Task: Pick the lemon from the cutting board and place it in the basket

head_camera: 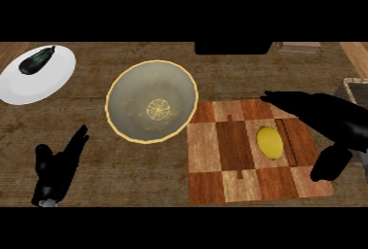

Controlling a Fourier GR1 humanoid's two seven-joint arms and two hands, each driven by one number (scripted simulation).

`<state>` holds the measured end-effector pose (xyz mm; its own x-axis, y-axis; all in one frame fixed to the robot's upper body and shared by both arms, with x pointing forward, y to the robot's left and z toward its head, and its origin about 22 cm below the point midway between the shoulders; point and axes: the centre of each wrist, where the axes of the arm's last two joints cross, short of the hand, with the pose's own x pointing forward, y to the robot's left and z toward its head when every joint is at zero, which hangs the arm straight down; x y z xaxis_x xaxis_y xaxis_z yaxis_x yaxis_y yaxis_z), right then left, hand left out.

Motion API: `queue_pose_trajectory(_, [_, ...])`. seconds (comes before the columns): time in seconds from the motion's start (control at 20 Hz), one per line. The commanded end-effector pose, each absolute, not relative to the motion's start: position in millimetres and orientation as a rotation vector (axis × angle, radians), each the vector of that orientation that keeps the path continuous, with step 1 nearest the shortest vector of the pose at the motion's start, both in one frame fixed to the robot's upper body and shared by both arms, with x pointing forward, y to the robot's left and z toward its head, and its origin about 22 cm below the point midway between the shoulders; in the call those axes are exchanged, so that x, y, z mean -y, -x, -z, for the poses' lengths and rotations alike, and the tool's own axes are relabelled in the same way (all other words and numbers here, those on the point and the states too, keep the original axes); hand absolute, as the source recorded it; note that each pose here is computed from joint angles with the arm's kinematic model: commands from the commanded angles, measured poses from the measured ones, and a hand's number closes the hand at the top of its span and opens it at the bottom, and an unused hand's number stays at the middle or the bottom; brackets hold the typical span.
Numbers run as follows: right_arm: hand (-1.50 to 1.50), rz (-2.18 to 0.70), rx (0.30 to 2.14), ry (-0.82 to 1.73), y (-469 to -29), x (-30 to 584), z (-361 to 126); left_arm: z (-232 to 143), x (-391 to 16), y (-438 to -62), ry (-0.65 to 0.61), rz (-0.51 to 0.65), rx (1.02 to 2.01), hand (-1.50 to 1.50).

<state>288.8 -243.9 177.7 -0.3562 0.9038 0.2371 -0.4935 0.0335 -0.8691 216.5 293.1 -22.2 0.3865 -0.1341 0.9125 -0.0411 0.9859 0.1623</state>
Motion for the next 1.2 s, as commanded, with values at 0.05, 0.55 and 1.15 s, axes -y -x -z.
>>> queue_pose_trajectory(0.05, [-1.50, -1.574, 1.170, 0.516, -291, 231, -166, 47, -293, -202, -0.163, 0.029, 1.022, 0.00])
queue_pose_trajectory(0.55, [-1.50, -1.589, 1.167, 0.509, -303, 246, -122, 39, -300, -201, -0.137, 0.039, 1.033, 0.00])
queue_pose_trajectory(1.15, [-1.50, -1.630, 1.043, 0.529, -303, 226, -86, 49, -296, -206, -0.151, 0.018, 1.024, 0.00])
